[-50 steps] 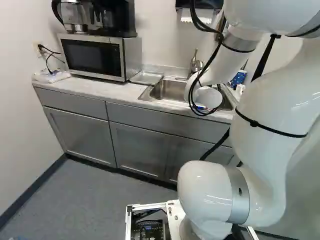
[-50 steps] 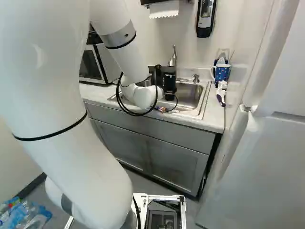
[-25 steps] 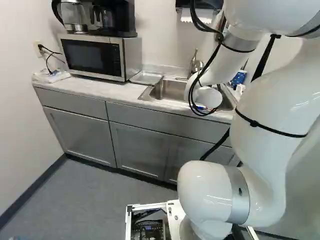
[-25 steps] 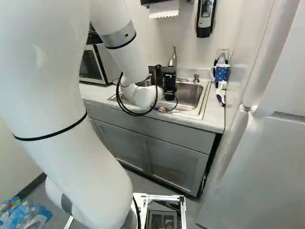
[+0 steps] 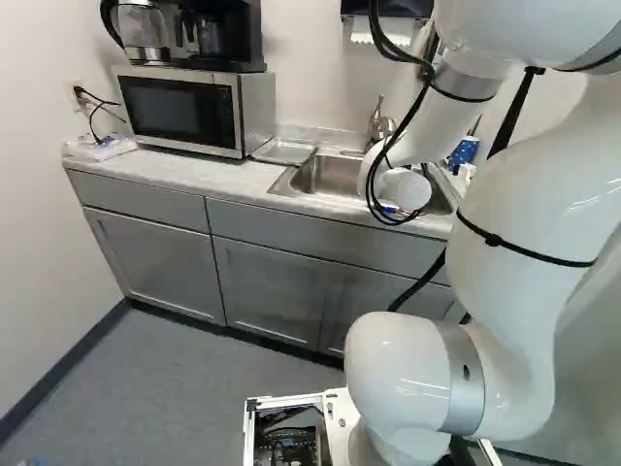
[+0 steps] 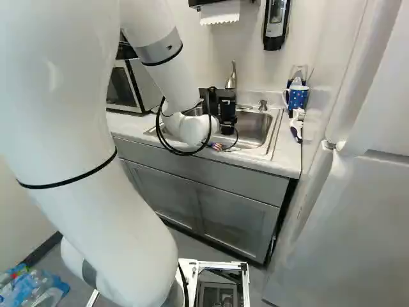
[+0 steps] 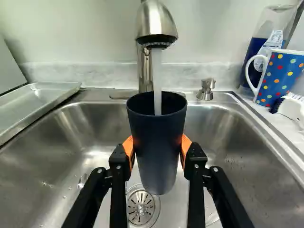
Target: Rinse the cup and place it in the tray
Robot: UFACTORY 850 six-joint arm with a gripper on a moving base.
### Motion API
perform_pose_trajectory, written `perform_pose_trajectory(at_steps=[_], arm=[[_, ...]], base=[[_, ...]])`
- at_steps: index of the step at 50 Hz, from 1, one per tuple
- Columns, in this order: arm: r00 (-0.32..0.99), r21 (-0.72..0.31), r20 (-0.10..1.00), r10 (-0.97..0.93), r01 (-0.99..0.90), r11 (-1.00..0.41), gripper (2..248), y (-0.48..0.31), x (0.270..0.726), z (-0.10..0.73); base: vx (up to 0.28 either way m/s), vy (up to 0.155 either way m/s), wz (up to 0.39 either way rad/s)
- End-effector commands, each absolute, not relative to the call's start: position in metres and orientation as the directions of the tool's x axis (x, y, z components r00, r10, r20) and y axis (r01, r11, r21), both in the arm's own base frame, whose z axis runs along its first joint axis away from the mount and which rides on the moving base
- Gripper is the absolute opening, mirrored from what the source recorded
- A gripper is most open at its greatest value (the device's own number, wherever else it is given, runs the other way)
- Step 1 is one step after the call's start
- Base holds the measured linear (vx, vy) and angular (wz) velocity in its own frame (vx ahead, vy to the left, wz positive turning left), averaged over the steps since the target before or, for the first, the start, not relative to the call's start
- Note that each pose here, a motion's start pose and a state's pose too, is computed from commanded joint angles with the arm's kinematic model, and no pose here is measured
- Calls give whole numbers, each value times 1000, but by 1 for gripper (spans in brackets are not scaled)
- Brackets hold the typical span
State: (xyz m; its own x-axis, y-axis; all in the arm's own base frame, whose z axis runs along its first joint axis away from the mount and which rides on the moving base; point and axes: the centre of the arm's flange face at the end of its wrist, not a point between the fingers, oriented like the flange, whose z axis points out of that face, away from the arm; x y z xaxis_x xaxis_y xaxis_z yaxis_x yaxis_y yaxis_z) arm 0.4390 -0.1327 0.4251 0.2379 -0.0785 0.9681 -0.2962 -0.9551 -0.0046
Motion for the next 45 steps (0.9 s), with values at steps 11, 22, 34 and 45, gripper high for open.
perform_pose_trajectory(at_steps=[11,22,34,45], arm=[[238,-5,968,-78,-296,-955,116,-133,439,425],[238,-5,968,-78,-296,-955,116,-133,439,425],[238,-5,968,-78,-296,-955,116,-133,439,425],[238,-5,968,-78,-296,-955,116,-133,439,425]], base=[[0,0,0],[0,0,0],[0,0,0],[0,0,0]])
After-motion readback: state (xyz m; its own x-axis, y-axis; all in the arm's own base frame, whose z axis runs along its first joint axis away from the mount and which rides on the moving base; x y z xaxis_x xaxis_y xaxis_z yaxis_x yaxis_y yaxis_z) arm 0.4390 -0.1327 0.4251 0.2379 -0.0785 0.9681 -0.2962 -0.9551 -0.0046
